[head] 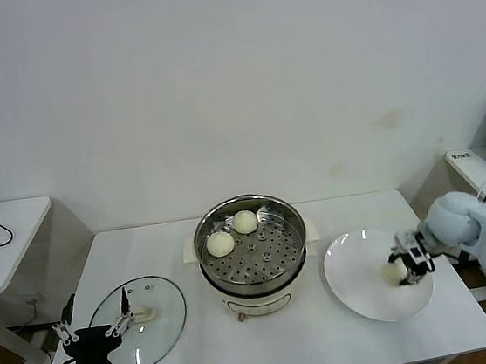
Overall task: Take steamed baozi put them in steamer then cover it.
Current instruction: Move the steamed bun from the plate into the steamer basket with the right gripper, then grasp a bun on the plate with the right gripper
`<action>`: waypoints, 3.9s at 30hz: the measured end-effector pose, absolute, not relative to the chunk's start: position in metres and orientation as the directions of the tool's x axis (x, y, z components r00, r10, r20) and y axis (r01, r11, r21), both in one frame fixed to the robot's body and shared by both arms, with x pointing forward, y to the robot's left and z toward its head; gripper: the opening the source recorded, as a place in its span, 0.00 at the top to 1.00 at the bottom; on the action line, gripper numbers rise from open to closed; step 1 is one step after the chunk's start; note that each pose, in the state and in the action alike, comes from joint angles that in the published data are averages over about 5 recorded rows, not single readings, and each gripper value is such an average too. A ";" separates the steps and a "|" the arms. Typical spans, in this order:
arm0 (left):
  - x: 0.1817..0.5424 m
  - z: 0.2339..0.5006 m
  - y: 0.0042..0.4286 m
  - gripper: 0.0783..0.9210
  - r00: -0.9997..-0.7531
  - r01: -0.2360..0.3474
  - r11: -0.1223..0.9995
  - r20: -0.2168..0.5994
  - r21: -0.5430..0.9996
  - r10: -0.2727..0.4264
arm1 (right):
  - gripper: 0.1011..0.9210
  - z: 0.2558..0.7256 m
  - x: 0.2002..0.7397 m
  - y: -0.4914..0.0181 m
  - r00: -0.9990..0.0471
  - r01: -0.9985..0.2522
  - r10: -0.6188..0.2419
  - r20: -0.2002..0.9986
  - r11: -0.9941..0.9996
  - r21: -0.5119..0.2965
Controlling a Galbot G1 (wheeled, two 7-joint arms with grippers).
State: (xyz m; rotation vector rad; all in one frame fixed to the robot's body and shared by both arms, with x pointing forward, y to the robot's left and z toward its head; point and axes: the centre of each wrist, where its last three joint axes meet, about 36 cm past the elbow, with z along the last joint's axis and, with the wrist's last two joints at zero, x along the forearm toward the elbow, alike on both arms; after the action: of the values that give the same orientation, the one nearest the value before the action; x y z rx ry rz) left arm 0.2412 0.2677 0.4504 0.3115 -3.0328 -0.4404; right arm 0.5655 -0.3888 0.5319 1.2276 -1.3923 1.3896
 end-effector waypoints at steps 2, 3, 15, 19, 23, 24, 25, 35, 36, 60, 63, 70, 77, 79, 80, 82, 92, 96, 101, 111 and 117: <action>0.241 0.451 0.268 0.12 -0.978 -0.190 0.939 0.029 0.287 -0.207 | 0.40 0.551 0.574 -0.386 -0.233 -0.968 -0.109 0.966 -0.069 -0.241; 0.241 0.451 0.267 0.12 -0.978 -0.190 0.939 0.028 0.286 -0.207 | 0.40 0.560 0.579 -0.385 -0.246 -0.965 -0.116 0.962 -0.068 -0.254; 0.244 0.452 0.269 0.12 -0.978 -0.193 0.939 0.022 0.286 -0.207 | 0.40 0.671 0.626 -0.310 -0.383 -0.895 -0.228 0.895 -0.147 -0.420; 0.244 0.452 0.271 0.12 -0.977 -0.197 0.938 0.021 0.286 -0.212 | 0.40 0.696 0.632 -0.265 -0.394 -0.863 -0.275 0.877 -0.217 -0.456; 0.244 0.452 0.273 0.12 -0.976 -0.203 0.936 0.019 0.289 -0.217 | 0.40 0.702 0.632 -0.221 -0.373 -0.835 -0.310 0.874 -0.299 -0.462; 0.244 0.452 0.273 0.12 -0.976 -0.204 0.935 0.018 0.290 -0.218 | 0.40 0.701 0.632 -0.210 -0.363 -0.828 -0.318 0.876 -0.321 -0.460; 0.244 0.452 0.274 0.12 -0.975 -0.205 0.934 0.018 0.291 -0.219 | 0.40 0.699 0.631 -0.200 -0.352 -0.821 -0.325 0.878 -0.343 -0.456; 0.243 0.455 0.279 0.12 -0.972 -0.223 0.930 0.011 0.291 -0.236 | 0.40 0.659 0.624 -0.127 -0.241 -0.730 -0.340 0.909 -0.553 -0.400; 0.243 0.455 0.279 0.12 -0.971 -0.224 0.930 0.012 0.290 -0.238 | 0.40 0.654 0.623 -0.122 -0.231 -0.717 -0.338 0.912 -0.575 -0.394; 0.245 0.452 0.280 0.12 -0.967 -0.243 0.929 0.010 0.279 -0.255 | 0.38 0.593 0.603 -0.063 -0.127 -0.305 -0.269 0.955 -0.905 -0.296; 0.245 0.452 0.280 0.12 -0.967 -0.243 0.930 0.009 0.277 -0.256 | 0.37 0.590 0.602 -0.061 -0.117 -0.282 -0.261 0.958 -0.916 -0.284; 0.246 0.452 0.280 0.12 -0.966 -0.245 0.930 0.009 0.274 -0.257 | 0.28 0.587 0.600 -0.060 -0.097 -0.251 -0.250 0.963 -0.930 -0.267; 0.246 0.452 0.279 0.12 -0.967 -0.243 0.931 0.008 0.274 -0.255 | 0.13 0.598 0.604 -0.064 -0.105 -0.254 -0.268 0.958 -0.924 -0.287; 0.246 0.452 0.279 0.12 -0.967 -0.241 0.931 0.007 0.275 -0.253 | 0.12 0.604 0.607 -0.067 -0.113 -0.259 -0.277 0.954 -0.919 -0.298; 0.246 0.453 0.279 0.12 -0.968 -0.241 0.930 0.006 0.276 -0.252 | 0.12 0.608 0.608 -0.068 -0.119 -0.263 -0.282 0.952 -0.916 -0.304; 0.247 0.453 0.280 0.12 -0.968 -0.240 0.930 0.003 0.279 -0.250 | 0.12 0.617 0.612 -0.072 -0.134 -0.276 -0.292 0.947 -0.907 -0.319; 0.250 0.456 0.282 0.12 -0.972 -0.228 0.929 -0.008 0.290 -0.236 | 0.12 0.661 0.622 -0.127 -0.252 -0.477 -0.322 0.912 -0.779 -0.407; 0.251 0.457 0.281 0.12 -0.974 -0.221 0.931 -0.011 0.291 -0.227 | 0.12 0.670 0.619 -0.165 -0.293 -0.594 -0.313 0.903 -0.681 -0.429; 0.254 0.457 0.280 0.12 -0.977 -0.209 0.934 -0.012 0.291 -0.215 | 0.12 0.670 0.611 -0.223 -0.337 -0.719 -0.278 0.900 -0.541 -0.436; 0.256 0.454 0.276 0.12 -0.980 -0.191 0.938 -0.005 0.288 -0.198 | 0.12 0.633 0.589 -0.330 -0.360 -0.859 -0.162 0.919 -0.327 -0.394; 0.255 0.455 0.276 0.12 -0.981 -0.187 0.937 -0.003 0.296 -0.195 | 0.12 0.593 0.575 -0.376 -0.331 -0.909 -0.104 0.938 -0.231 -0.346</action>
State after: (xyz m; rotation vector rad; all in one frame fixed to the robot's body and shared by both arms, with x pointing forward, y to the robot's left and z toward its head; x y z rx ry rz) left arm 0.2545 0.2762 0.4547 0.3018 -3.0656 -0.4653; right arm 0.5746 -0.3757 0.5929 1.2570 -1.3864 1.6299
